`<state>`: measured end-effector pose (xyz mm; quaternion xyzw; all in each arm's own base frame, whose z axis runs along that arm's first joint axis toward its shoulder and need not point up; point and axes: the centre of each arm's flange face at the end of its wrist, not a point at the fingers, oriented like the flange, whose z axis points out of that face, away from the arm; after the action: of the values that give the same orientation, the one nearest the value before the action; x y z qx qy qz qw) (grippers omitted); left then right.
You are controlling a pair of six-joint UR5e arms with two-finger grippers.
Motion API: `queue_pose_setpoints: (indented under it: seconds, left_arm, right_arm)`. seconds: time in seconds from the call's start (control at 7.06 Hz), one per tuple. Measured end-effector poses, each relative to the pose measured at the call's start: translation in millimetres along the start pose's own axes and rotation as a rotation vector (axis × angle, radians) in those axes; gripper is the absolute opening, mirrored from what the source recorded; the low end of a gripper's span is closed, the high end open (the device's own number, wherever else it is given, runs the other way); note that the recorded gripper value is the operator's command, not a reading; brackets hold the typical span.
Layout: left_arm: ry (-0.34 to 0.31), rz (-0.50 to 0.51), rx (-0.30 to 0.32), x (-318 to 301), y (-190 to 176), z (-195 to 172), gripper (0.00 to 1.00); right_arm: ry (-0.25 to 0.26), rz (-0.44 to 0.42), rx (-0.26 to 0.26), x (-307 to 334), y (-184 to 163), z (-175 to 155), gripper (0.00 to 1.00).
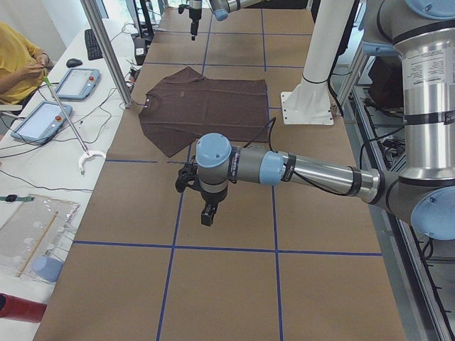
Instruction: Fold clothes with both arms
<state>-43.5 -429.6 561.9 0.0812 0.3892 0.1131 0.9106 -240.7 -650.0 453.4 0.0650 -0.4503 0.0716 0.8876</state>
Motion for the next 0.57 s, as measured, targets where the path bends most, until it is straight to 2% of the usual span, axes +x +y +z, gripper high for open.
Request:
queue_pose_setpoints:
  seconds: [0.28,0.57]
  left_arm:
    - [0.001,0.003,0.002,1.2,0.4,-1.0,1.0]
    - [0.016,0.005,0.007,3.2,-0.1,-2.0,1.0]
  right_arm:
    - [0.034,0.101,0.085,-67.9,-4.6,51.8,0.91]
    - [0.075,0.124,0.106,-86.7,4.1,87.6,0.87]
